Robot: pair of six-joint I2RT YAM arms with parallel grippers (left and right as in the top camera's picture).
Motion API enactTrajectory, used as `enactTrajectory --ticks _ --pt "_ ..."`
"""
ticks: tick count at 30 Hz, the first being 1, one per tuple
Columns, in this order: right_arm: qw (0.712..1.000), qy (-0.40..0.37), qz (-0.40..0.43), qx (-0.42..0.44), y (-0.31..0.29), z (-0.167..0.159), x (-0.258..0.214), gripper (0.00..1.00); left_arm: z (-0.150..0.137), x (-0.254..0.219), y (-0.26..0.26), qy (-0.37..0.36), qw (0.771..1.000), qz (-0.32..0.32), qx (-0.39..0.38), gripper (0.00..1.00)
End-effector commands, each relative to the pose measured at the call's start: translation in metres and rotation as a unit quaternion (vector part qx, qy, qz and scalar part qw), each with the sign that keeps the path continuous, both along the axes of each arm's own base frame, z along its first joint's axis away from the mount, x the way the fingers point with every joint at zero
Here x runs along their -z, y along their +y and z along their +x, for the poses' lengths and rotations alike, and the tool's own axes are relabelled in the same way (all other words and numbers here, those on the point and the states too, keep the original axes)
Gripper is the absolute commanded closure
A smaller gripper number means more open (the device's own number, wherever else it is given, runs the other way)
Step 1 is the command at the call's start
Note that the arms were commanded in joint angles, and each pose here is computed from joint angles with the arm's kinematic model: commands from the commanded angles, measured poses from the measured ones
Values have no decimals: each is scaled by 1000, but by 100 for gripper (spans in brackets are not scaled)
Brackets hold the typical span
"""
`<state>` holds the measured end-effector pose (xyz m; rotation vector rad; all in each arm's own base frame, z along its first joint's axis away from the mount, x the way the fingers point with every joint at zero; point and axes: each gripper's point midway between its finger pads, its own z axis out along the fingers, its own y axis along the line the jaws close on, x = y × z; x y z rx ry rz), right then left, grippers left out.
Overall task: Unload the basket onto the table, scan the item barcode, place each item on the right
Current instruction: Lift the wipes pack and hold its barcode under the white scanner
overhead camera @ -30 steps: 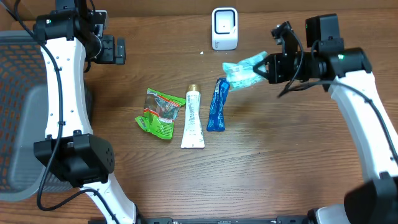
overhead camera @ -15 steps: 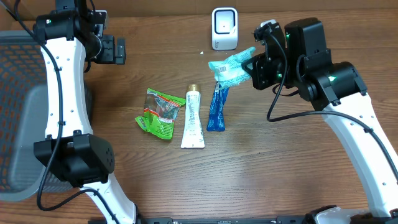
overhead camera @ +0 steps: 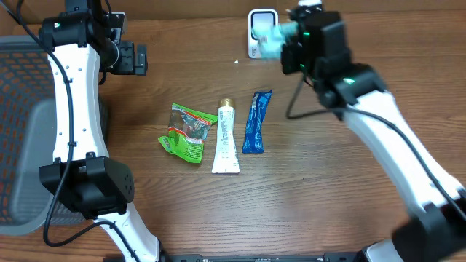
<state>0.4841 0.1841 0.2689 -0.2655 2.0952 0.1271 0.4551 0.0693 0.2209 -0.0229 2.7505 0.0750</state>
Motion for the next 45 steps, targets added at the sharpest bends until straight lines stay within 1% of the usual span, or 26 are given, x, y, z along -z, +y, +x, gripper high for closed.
enactTrajectory --ticks 1,3,5,10,14,16,22,25,29,34,41,45 --pt "985 -79 -155 -9 -13 33 -5 96 -2 -21 0 -26 1000 10 10 0" --pt "967 -121 -223 -38 -9 48 -10 96 -2 -21 0 -26 1000 10 10 0" --pt "949 -159 -269 -35 -9 61 -17 96 -2 -21 0 -26 1000 10 10 0" --pt "921 -238 -309 18 -14 85 -40 96 -2 -21 0 -26 1000 10 10 0" --pt "892 -276 -357 14 -9 96 -43 96 -2 -21 0 -26 1000 10 10 0" --pt "880 -280 -384 7 -6 102 -33 96 -2 -21 0 -26 1000 10 10 0" --pt "847 -270 -458 -22 3 122 20 96 -2 -21 0 -26 1000 10 10 0" --pt "839 -273 -471 -26 6 128 37 96 -2 -21 0 -26 1000 10 10 0" --pt "820 -274 -501 -35 10 134 59 96 -2 -21 0 -26 1000 10 10 0" --pt "788 -280 -546 -52 14 138 80 96 -2 -21 0 -26 1000 10 10 0" --pt "784 -305 -533 -88 30 139 82 96 -2 -21 0 -26 1000 10 10 0" --pt "786 -307 -529 -90 33 138 82 96 -2 -21 0 -26 1000 10 10 0"
